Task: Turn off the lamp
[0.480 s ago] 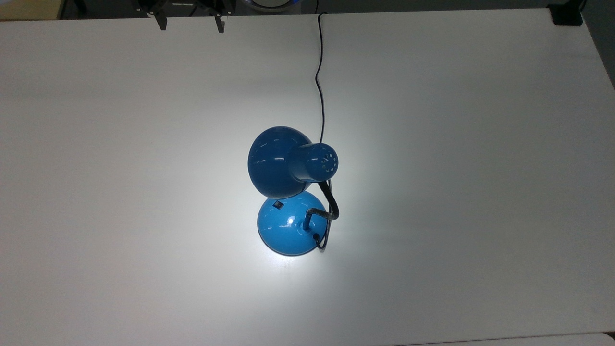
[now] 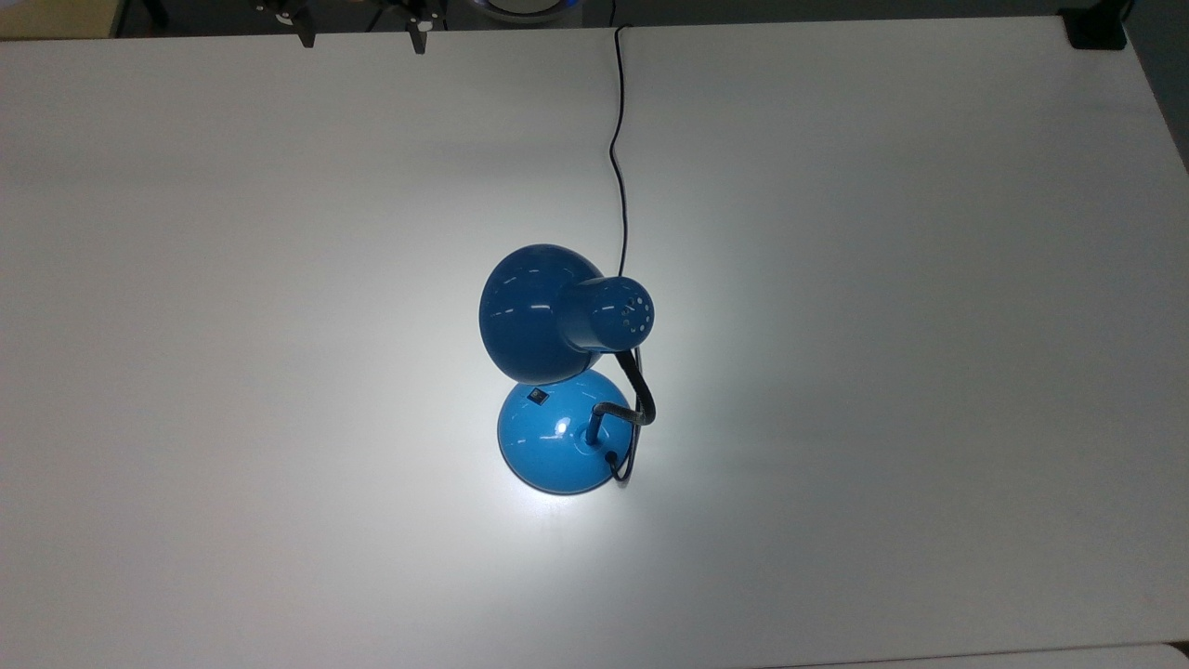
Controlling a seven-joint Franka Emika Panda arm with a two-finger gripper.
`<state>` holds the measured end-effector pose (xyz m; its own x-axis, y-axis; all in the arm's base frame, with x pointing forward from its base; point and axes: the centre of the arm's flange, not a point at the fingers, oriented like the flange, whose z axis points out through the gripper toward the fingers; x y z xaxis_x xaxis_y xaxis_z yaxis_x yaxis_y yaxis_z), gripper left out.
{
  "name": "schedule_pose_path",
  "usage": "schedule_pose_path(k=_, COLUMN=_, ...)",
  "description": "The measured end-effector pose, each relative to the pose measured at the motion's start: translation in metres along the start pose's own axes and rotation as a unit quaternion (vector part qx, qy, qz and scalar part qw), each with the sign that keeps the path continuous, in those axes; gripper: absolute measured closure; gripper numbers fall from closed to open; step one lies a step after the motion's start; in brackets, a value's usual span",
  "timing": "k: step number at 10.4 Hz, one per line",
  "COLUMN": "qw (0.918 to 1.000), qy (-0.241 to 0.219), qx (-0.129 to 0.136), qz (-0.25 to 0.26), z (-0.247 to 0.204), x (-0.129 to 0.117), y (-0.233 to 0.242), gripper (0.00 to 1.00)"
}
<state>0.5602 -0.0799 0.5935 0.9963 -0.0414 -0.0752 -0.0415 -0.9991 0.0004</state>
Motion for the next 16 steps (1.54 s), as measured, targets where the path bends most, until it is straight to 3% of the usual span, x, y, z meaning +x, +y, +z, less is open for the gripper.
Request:
schedule_pose_path(k=2, qw=1.0000, qy=0.000, qx=0.000, qz=-0.003, z=0.000, x=0.000, y=0.000, gripper=0.06)
schedule_pose_path(k=5, qw=0.9962, qy=-0.002, qx=0.000, qz=-0.088, z=0.002, x=0.001, y=0.000, gripper=0.54)
schedule_pose_path(k=7, qw=0.9907, qy=0.004, qx=0.006, qz=-0.136, z=0.019, x=0.015, y=-0.007, gripper=0.95)
schedule_pose_path(k=9, qw=0.9798, qy=0.045, qx=-0.002, qz=-0.195, z=0.070, x=0.055, y=-0.027, gripper=0.99)
schedule_pose_path(k=11, qw=0.9656, qy=0.089, qx=0.016, qz=-0.244, z=0.124, x=0.094, y=-0.041, gripper=0.99)
schedule_pose_path(k=14, qw=0.9431, qy=0.127, qx=0.033, qz=-0.306, z=0.170, x=0.122, y=-0.047, gripper=0.99)
schedule_pose_path(k=16, qw=0.9331, qy=0.168, qx=0.045, qz=-0.314, z=0.194, x=0.139, y=-0.064, gripper=0.99)
